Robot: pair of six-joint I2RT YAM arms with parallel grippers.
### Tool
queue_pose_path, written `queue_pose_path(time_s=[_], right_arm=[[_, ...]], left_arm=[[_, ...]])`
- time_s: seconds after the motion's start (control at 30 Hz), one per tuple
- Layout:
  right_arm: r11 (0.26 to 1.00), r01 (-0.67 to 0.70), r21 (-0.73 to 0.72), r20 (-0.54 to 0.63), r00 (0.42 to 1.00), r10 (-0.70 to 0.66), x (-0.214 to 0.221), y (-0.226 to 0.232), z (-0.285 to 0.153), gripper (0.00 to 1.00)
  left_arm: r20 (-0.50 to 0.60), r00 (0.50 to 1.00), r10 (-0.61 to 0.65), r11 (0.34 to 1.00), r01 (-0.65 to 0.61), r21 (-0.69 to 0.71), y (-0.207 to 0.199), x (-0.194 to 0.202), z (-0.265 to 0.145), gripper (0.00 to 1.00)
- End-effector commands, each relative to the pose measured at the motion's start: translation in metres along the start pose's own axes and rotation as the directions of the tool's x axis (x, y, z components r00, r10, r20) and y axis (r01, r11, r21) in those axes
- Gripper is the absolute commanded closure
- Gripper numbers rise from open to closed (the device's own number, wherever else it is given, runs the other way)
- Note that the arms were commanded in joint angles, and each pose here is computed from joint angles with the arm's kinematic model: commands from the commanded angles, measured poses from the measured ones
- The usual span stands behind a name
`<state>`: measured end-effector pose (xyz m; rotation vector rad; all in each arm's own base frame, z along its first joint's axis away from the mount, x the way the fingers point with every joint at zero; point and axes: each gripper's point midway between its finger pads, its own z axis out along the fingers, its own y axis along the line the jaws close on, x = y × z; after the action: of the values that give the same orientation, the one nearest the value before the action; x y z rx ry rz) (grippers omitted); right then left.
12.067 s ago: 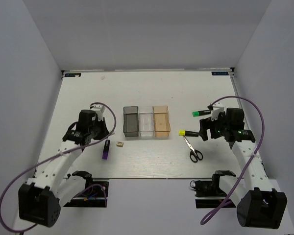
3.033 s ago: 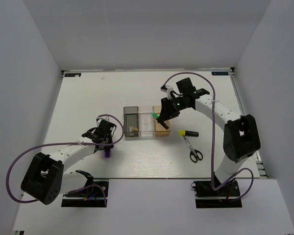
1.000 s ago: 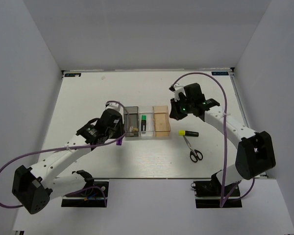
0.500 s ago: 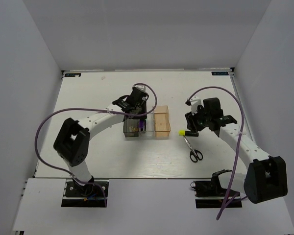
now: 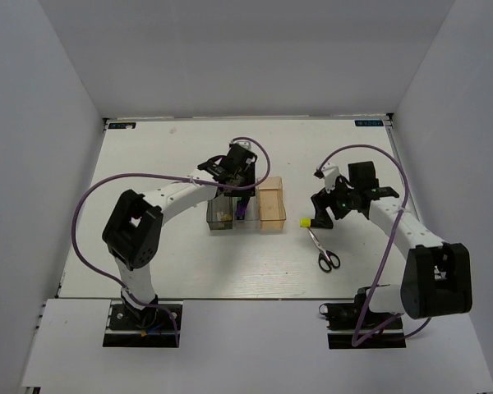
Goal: Sort the stationery into containers
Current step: Place the pen in the storage box, then pick up the pen from the center of the board.
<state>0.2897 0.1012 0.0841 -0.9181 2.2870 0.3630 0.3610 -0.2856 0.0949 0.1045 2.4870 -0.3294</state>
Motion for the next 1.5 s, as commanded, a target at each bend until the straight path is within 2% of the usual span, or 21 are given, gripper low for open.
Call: queue_pose_path(time_s=[0.0, 0.17, 0.2, 0.23, 0.27, 0.3, 0.33, 0.37, 0.43, 0.47, 0.5, 0.6, 0.67, 0.7, 0.83, 0.87, 0.93, 0.97, 1.17, 1.27, 1.47], right_arm=[[0.987, 0.141, -0.073, 0.076, 0.988, -0.136, -0.028, -0.007, -0.002, 0.18], [0.967, 0.228, -0.114, 0.113, 0.97, -0.216, -0.029, -0.011, 0.002, 0.2], [0.952, 0.283, -0.116, 0.13, 0.955, -0.268, -0.028, -0.014, 0.003, 0.23], [0.94, 0.314, -0.132, 0.147, 0.944, -0.295, -0.028, -0.012, 0.004, 0.24], [0.926, 0.349, -0.147, 0.147, 0.933, -0.328, -0.024, -0.011, 0.006, 0.26], [0.912, 0.367, -0.184, 0.134, 0.928, -0.347, -0.016, -0.007, 0.008, 0.28], [0.849, 0.489, -0.2, 0.164, 0.871, -0.463, -0.014, -0.008, 0.006, 0.32], [0.827, 0.512, -0.231, 0.16, 0.859, -0.487, -0.007, -0.006, 0.009, 0.34], [0.75, 0.583, -0.312, 0.189, 0.812, -0.553, 0.003, 0.002, 0.004, 0.36], [0.726, 0.59, -0.353, 0.188, 0.805, -0.563, 0.01, 0.003, 0.007, 0.36], [0.719, 0.587, -0.372, 0.197, 0.807, -0.557, 0.012, 0.006, 0.007, 0.36], [0.692, 0.593, -0.412, 0.212, 0.801, -0.561, 0.016, 0.008, 0.012, 0.36], [0.688, 0.592, -0.421, 0.21, 0.801, -0.561, 0.017, 0.007, 0.019, 0.37], [0.691, 0.585, -0.426, 0.205, 0.806, -0.556, 0.018, 0.006, 0.02, 0.37], [0.693, 0.566, -0.447, 0.19, 0.816, -0.545, 0.022, 0.002, 0.029, 0.37], [0.688, 0.563, -0.457, 0.179, 0.816, -0.549, 0.026, 0.003, 0.031, 0.37], [0.687, 0.556, -0.468, 0.161, 0.818, -0.553, 0.032, 0.003, 0.037, 0.37], [0.676, 0.58, -0.455, 0.164, 0.801, -0.576, 0.029, 0.003, 0.043, 0.37], [0.68, 0.556, -0.478, 0.093, 0.802, -0.59, 0.045, -0.002, 0.055, 0.38], [0.666, 0.551, -0.502, 0.049, 0.788, -0.614, 0.06, -0.002, 0.06, 0.49], [0.66, 0.531, -0.531, -0.014, 0.774, -0.633, 0.084, 0.002, 0.06, 0.94]], left_arm=[[0.056, 0.998, -0.009, 0.998, 0.005, 0.061, -0.02, -0.026, -0.021, 0.41], [0.07, 0.998, 0.006, 0.997, -0.012, 0.074, -0.027, -0.038, -0.033, 0.38], [0.077, 0.997, 0.008, 0.997, -0.014, 0.077, -0.027, -0.039, -0.038, 0.41], [0.079, 0.997, 0.014, 0.996, -0.02, 0.081, -0.028, -0.038, -0.041, 0.49], [0.086, 0.996, 0.022, 0.996, -0.029, 0.087, -0.026, -0.037, -0.048, 0.76], [0.099, 0.995, 0.029, 0.995, -0.039, 0.097, -0.026, -0.036, -0.058, 0.87], [0.126, 0.991, 0.035, 0.993, -0.049, 0.112, -0.028, -0.04, -0.073, 0.94], [0.113, 0.992, 0.062, 0.992, -0.073, 0.099, -0.021, -0.029, -0.075, 0.97], [0.107, 0.991, 0.08, 0.992, -0.09, 0.09, -0.007, -0.009, -0.095, 0.92], [0.098, 0.991, 0.087, 0.991, -0.097, 0.094, 0.0, 0.004, -0.104, 0.76], [0.077, 0.993, 0.093, 0.992, -0.099, 0.078, 0.006, 0.015, -0.098, 0.7], [0.09, 0.992, 0.084, 0.991, -0.092, 0.092, 0.025, 0.039, -0.127, 0.57], [0.055, 0.994, 0.096, 0.992, -0.1, 0.071, 0.042, 0.064, -0.135, 0.54], [0.087, 0.992, 0.09, 0.993, -0.096, 0.071, 0.046, 0.062, -0.146, 0.53], [0.058, 0.994, 0.095, 0.995, -0.096, 0.022, 0.077, 0.091, -0.164, 0.49], [0.089, 0.993, 0.081, 0.996, -0.084, 0.03, 0.082, 0.092, -0.174, 0.48], [0.066, 0.994, 0.086, 0.996, -0.086, -0.008, 0.096, 0.105, -0.176, 0.45], [0.089, 0.993, 0.078, 0.997, -0.079, 0.002, 0.099, 0.106, -0.182, 0.45], [0.1, 0.993, 0.067, 0.995, -0.059, -0.081, 0.135, 0.133, -0.191, 0.44], [0.147, 0.988, 0.047, 0.995, -0.033, -0.095, 0.145, 0.133, -0.199, 0.44], [0.156, 0.988, 0.024, 0.995, -0.009, -0.098, 0.153, 0.143, -0.199, 0.44]])
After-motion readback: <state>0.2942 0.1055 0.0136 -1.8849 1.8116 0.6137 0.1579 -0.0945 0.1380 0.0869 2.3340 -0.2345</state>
